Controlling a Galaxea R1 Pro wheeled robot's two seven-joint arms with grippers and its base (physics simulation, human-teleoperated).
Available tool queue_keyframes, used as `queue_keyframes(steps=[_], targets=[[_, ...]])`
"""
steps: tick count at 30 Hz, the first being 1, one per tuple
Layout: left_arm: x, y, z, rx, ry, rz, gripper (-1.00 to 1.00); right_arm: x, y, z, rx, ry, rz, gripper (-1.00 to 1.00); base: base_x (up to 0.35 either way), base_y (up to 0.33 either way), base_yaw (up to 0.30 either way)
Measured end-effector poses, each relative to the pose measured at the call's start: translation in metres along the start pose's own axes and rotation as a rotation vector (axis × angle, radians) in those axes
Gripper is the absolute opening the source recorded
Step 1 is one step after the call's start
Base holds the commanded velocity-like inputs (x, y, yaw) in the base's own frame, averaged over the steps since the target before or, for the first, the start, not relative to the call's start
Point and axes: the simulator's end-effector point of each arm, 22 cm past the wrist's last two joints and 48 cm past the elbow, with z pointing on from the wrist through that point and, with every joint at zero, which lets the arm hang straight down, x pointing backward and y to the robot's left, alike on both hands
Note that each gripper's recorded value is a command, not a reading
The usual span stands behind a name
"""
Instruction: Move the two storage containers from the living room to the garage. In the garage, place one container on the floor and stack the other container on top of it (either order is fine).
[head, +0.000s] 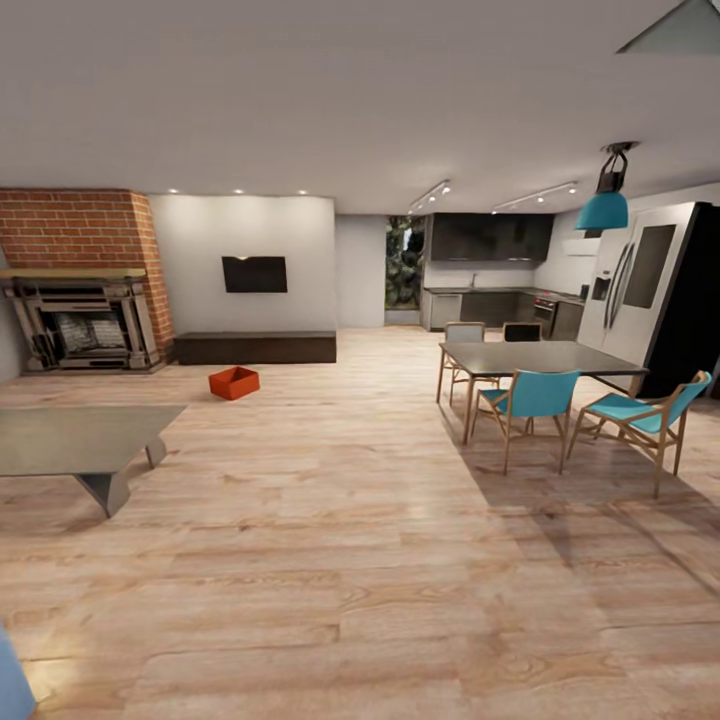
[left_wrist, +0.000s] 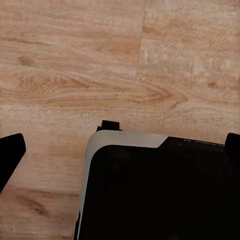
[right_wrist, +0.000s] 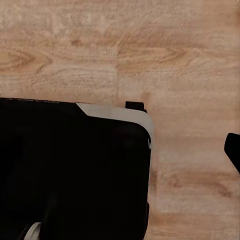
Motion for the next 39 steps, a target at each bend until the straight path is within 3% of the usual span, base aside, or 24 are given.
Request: queue_keyframes(steps=[14,39], targets=[[0.0027,0.0002,0.0001,0.0,0.009,0.0,1.0,0.0017,0.0001,0.0001,0.0,0.004,-0.002,1.0,0.324,0.026,0.009],[0.0083,0.0011,0.0006,-0.003,0.024,0.0,1.0,0.0069,0.0004,0.0006,-0.001,0.017,-0.002,1.0,0.324,0.0,0.124]])
